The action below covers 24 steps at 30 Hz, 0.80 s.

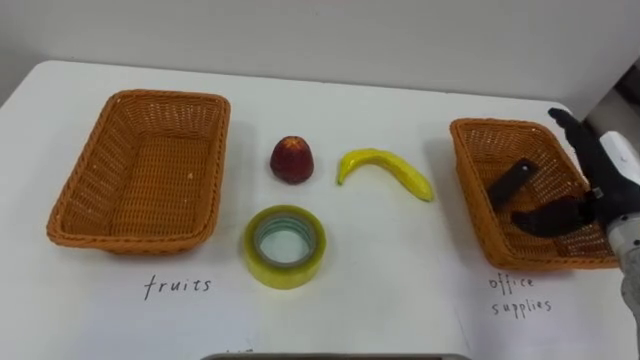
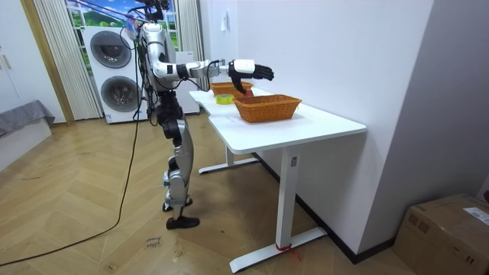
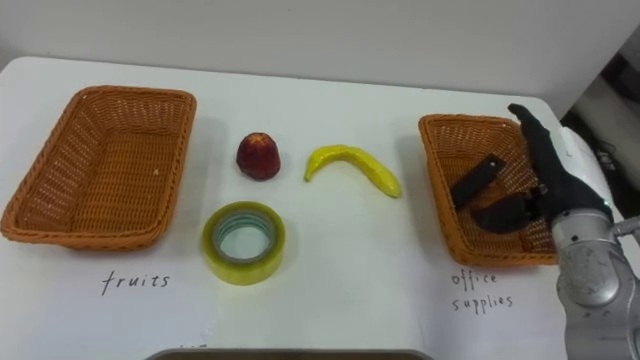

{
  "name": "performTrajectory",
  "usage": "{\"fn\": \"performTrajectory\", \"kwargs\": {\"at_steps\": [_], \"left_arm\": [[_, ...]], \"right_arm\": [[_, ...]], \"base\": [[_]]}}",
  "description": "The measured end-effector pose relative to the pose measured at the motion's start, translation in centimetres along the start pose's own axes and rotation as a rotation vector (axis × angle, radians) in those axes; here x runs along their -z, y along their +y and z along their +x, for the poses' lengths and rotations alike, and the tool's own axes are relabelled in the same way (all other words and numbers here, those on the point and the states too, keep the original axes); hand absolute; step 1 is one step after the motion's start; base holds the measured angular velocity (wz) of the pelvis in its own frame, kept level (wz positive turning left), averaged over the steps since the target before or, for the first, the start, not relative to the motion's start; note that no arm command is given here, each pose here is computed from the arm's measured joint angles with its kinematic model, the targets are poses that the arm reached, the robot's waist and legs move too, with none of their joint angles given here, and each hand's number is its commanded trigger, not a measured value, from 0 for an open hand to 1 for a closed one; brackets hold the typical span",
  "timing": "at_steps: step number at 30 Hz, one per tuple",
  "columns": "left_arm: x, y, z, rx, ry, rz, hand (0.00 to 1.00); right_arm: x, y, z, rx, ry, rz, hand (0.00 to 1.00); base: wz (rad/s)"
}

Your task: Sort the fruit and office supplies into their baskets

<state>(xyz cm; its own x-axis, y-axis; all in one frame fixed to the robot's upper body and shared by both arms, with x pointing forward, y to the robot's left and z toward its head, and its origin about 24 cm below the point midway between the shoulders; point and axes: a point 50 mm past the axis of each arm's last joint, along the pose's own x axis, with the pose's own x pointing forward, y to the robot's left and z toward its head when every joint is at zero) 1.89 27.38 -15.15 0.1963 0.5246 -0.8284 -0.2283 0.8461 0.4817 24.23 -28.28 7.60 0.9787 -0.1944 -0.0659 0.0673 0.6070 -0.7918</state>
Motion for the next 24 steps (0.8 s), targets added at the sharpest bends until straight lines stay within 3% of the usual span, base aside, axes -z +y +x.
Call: {"fn": "performTrajectory", "kwargs": {"at_steps": [6, 24], "left_arm": [[-0.5, 0.0, 0.1, -0.001, -0.022, -0.018, 0.0], [-0.2, 0.0, 0.0, 0.0, -0.019, 0.005, 0.0]], "right_arm": [[-2.5, -1.6, 0.9, 0.097, -0.102, 0.011, 0.0], [-7.9, -4.6, 0.1, 0.258, -0.335, 0.029, 0.0]], "base": [[0.0], [-0.02]]}}
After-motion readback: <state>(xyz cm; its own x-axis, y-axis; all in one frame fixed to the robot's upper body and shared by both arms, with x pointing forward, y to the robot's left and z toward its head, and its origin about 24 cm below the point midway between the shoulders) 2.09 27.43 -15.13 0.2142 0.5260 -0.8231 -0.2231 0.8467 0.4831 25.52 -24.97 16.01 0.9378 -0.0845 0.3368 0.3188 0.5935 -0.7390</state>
